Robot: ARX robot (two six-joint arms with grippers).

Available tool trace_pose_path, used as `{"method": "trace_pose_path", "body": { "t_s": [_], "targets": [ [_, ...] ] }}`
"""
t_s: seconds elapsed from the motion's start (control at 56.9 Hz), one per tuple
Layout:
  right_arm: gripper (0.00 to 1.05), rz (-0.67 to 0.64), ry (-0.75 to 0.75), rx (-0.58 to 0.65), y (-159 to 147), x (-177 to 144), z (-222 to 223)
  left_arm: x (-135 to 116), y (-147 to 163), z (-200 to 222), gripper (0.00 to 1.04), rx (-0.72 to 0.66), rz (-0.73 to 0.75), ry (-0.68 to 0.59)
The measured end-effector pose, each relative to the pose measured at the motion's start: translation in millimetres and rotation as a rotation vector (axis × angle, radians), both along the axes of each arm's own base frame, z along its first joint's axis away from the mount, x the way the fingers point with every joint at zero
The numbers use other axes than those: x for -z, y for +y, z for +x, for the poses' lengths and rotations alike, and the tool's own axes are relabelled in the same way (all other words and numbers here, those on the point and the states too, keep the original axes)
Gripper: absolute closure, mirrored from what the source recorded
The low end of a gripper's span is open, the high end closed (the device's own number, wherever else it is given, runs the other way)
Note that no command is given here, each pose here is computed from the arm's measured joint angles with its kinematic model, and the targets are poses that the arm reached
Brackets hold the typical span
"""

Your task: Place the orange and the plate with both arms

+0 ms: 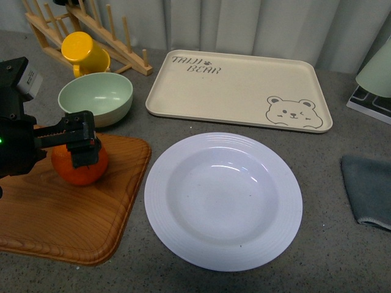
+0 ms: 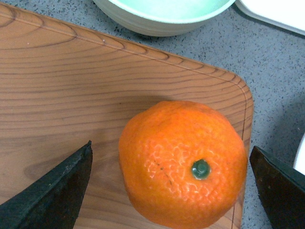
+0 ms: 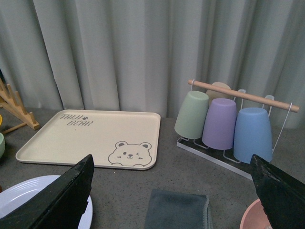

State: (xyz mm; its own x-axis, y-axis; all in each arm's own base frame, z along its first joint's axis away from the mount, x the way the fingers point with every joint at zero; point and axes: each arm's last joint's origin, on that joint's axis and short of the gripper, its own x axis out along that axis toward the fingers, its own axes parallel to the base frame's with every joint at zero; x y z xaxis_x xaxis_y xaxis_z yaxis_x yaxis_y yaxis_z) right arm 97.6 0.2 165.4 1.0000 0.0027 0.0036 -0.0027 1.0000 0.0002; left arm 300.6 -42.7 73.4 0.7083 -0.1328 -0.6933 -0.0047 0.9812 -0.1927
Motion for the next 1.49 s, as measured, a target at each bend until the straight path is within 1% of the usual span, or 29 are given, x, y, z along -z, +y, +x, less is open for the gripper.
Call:
{"method": "trace_pose_path", "body": {
  "t_s": [0.088,0.246,0.316,0.387,0.492,0.615,0.791,1.09,1.195,1.494],
  "targets": [
    [0.09,0.000,0.000,0.000,0,0,0,4,0,0,0.07,-0.004,0.009,0.013],
    [0.09,0.000,0.000,0.000,0,0,0,5,0,0,0.30,-0.002,0.009,0.017],
    [0.09,0.000,0.000,0.000,0,0,0,5,0,0,0.36,-0.002,0.009,0.016],
    [0.09,0.000,0.000,0.000,0,0,0,4,0,0,0.39,-0.003,0.012,0.011],
    [0.09,0.000,0.000,0.000,0,0,0,0,-2,0,0.40,0.002,0.014,-0.003],
    [0.09,0.000,0.000,0.000,0,0,0,-15,-12,-1,0.40,0.024,0.015,-0.043],
    [0.09,0.000,0.000,0.000,0,0,0,-33,-39,-1,0.40,0.115,-0.010,-0.094],
    [0.09,0.000,0.000,0.000,0,0,0,-44,-89,-6,0.40,0.250,-0.057,-0.113],
    [0.09,0.000,0.000,0.000,0,0,0,-45,-104,-7,0.40,0.295,-0.063,-0.113],
    [0.09,0.000,0.000,0.000,0,0,0,-36,-141,-24,0.40,0.395,-0.087,-0.053]
  ]
}}
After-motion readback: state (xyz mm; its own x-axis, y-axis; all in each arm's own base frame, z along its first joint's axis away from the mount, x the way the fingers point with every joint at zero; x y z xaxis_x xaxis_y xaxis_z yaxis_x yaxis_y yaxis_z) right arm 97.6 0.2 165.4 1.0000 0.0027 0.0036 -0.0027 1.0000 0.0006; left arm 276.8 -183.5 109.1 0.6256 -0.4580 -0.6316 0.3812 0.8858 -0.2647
